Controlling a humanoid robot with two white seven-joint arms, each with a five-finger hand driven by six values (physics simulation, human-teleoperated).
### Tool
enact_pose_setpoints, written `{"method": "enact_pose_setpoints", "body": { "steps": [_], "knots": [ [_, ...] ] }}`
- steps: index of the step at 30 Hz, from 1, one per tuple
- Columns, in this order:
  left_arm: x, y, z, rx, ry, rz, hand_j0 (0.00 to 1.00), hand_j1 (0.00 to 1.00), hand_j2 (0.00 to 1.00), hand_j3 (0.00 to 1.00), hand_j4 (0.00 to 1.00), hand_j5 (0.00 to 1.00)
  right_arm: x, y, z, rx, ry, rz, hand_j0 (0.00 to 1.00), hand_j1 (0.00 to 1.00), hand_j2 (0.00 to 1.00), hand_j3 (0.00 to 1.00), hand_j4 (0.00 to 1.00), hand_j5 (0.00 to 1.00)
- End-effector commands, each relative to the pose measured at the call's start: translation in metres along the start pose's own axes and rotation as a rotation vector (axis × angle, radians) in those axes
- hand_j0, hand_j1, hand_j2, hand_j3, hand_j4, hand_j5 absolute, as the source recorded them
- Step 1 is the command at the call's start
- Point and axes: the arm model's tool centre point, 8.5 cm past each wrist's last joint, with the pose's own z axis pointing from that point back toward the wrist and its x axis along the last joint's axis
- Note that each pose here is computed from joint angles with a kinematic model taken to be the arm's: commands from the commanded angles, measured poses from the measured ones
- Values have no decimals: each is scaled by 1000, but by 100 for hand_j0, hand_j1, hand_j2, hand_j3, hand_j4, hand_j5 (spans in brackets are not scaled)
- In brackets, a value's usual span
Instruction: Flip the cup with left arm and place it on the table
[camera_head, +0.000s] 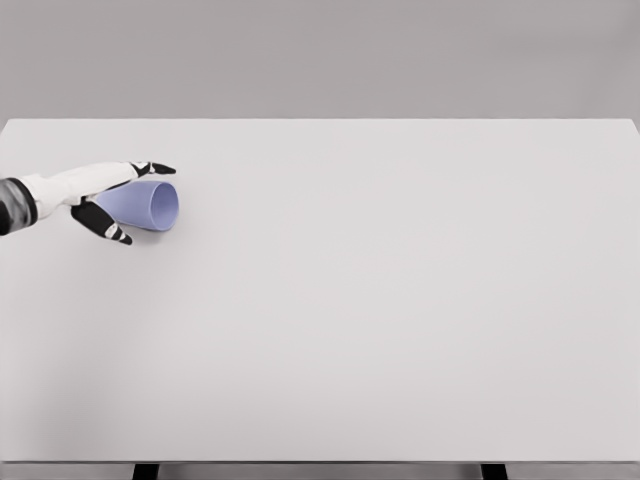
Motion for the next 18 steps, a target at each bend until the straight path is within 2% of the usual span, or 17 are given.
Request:
{"method": "enact_pose_setpoints", "body": {
  "steps": [1, 9, 18],
  "knots": [
    [-8, -6, -6, -7, 22, 22, 100, 100, 100, 100, 100, 100, 0, 0, 0, 0, 0, 0, 100, 100, 100, 100, 100, 100],
    [-11, -16, -23, -16, 44, 24, 100, 100, 100, 100, 100, 100, 0, 0, 0, 0, -1, 0, 100, 100, 100, 100, 100, 100],
    [-13, -11, -23, 16, 52, 24, 100, 100, 100, 100, 100, 100, 0, 0, 0, 0, 0, 0, 100, 100, 100, 100, 100, 100]
  ]
}}
